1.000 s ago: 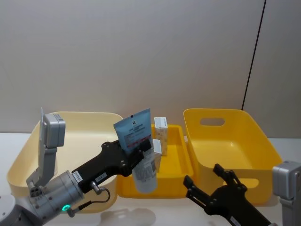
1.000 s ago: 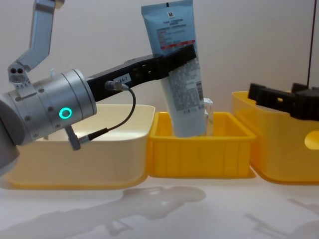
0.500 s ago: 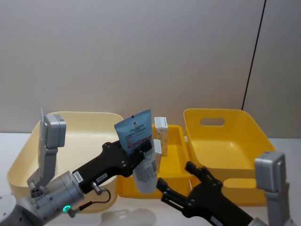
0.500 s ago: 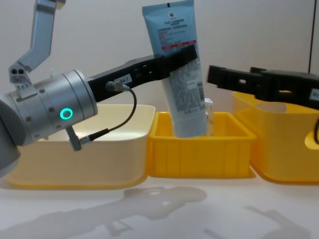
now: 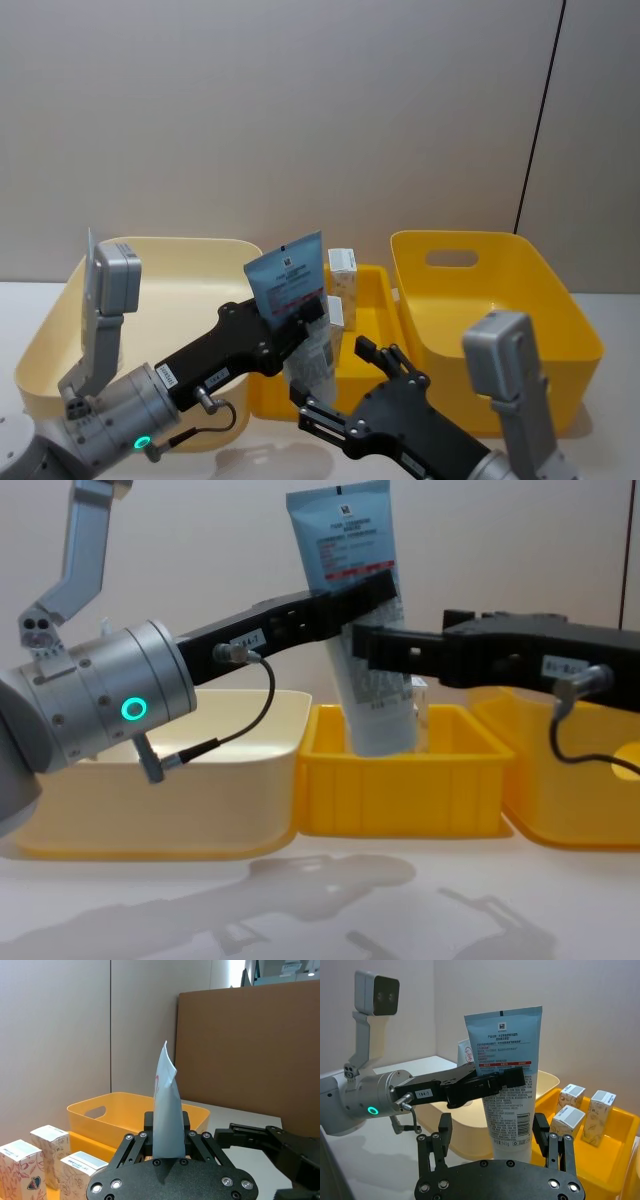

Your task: Bimanual collaborative sorting of washing and personal care products

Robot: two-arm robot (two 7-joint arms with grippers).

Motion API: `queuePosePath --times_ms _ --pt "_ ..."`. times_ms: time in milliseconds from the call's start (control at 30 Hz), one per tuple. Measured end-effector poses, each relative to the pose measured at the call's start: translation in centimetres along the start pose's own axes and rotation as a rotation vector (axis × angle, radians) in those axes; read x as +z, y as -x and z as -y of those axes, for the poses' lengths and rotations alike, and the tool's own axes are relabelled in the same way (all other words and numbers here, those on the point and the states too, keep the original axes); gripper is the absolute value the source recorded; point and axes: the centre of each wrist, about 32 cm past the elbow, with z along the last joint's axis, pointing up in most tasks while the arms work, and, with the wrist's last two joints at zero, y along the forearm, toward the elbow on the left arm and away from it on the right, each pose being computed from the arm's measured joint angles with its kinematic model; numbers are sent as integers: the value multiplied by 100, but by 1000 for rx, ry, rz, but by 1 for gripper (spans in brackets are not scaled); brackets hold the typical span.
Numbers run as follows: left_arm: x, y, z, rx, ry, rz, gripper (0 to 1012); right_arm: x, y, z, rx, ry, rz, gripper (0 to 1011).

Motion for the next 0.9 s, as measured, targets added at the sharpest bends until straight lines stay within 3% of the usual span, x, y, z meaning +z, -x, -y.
queuePosePath --times_ms 400,900 --pt "0 0 0 0 0 0 272 -1 115 -119 -48 38 88 1001" --pt "1 0 0 0 0 0 272 -34 163 -196 -104 62 132 1002"
